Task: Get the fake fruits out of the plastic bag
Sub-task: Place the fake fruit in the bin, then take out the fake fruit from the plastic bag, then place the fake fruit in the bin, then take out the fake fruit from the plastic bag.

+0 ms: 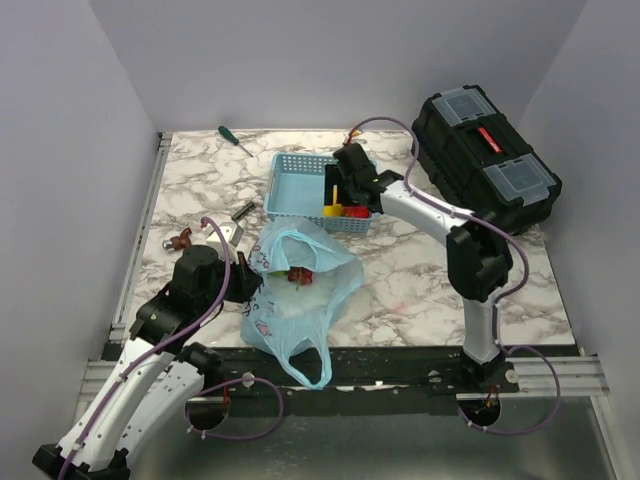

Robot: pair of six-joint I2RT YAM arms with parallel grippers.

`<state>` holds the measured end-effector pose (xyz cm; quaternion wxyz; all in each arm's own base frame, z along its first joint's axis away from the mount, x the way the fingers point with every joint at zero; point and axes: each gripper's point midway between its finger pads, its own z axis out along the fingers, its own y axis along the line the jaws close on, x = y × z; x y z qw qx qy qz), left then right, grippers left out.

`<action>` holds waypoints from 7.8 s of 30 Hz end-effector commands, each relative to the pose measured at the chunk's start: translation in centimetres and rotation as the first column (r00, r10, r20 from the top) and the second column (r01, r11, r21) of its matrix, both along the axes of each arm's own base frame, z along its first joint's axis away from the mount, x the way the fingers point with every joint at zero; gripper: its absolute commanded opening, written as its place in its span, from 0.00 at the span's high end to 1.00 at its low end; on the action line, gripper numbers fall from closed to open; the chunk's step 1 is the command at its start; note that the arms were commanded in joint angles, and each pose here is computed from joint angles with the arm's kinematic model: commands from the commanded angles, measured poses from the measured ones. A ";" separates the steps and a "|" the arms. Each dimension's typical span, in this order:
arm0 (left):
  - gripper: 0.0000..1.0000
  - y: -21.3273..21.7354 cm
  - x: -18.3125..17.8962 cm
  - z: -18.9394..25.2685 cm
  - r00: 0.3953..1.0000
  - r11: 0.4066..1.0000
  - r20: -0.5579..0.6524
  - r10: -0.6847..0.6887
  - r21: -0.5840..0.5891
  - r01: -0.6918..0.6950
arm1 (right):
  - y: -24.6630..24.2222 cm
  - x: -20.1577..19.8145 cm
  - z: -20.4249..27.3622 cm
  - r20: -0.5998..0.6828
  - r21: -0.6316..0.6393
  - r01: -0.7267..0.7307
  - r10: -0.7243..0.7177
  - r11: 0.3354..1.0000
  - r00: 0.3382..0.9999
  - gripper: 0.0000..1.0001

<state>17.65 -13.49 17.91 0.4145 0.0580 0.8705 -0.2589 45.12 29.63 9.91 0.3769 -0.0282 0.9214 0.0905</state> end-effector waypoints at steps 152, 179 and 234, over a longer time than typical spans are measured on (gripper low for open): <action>1.00 -1.9 -0.9 -1.1 0.993 0.996 -0.065 -0.094 -0.015 0.093 | -0.5 -24.4 20.7 0.550 0.352 -0.353 0.114 0.867 0.828 0.99; 1.00 -2.5 -1.1 -2.0 0.985 0.992 -0.112 -0.128 -0.007 0.128 | 0.7 0.4 6.4 0.044 0.318 -0.003 -0.011 0.948 0.999 0.99; 1.00 -3.0 -1.5 -1.6 0.982 0.987 -0.098 -0.159 -0.025 0.157 | -3.6 -25.8 11.5 0.209 0.562 -0.385 0.325 0.732 0.922 0.29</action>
